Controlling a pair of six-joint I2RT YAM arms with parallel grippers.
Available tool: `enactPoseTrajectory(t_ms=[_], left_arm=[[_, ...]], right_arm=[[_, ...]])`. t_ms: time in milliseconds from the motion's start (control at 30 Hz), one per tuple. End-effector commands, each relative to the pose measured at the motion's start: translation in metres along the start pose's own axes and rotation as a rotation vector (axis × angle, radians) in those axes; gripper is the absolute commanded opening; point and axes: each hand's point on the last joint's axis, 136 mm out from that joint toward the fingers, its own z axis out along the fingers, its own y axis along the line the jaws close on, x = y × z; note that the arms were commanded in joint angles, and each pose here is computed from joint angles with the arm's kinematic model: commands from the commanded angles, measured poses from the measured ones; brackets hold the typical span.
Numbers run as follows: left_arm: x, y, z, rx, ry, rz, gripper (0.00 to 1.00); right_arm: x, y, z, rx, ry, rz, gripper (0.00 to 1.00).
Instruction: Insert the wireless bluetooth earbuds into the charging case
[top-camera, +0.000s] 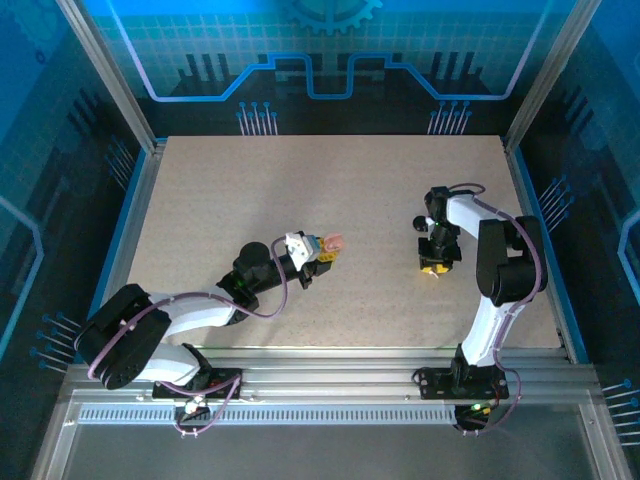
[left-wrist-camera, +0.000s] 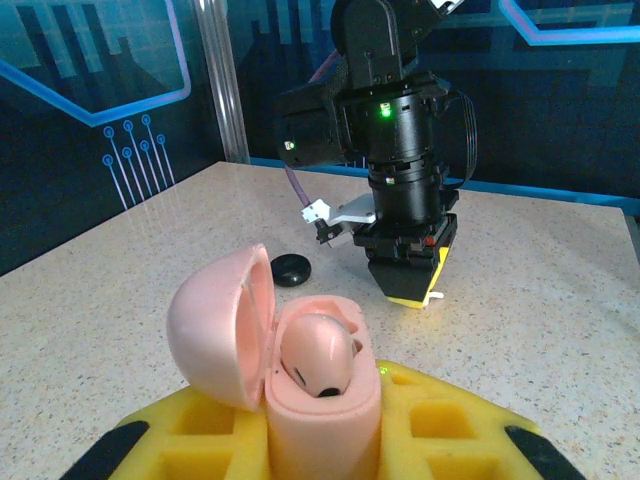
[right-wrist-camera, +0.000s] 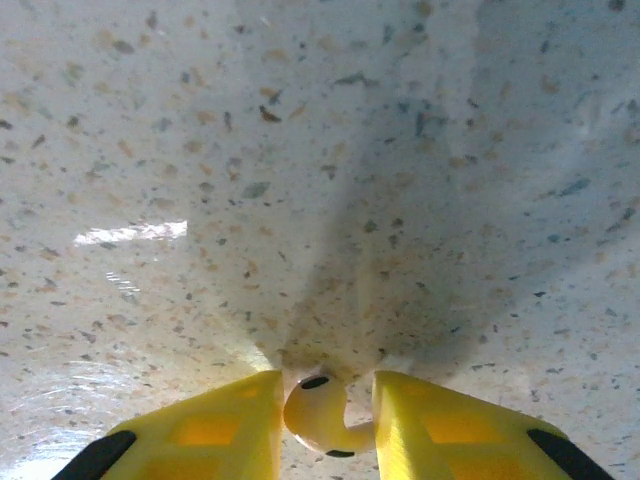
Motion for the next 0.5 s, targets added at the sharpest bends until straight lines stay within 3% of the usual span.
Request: enactPoseTrajectory(t_ms=[0, 467], left_arm=[[-0.0075, 0.0007, -0.0026, -0.002, -0.021, 0.007, 0.19], [-0.0076, 0.0007, -0.0024, 0.0, -0.019, 0.007, 0.19]], right_arm=[[0.0077, 0.0068, -0.0003, -0.002, 0.046, -0.04, 0.3], [0.0042, 0.0064, 0.0082, 0.037, 0.075, -0.055, 0.27]])
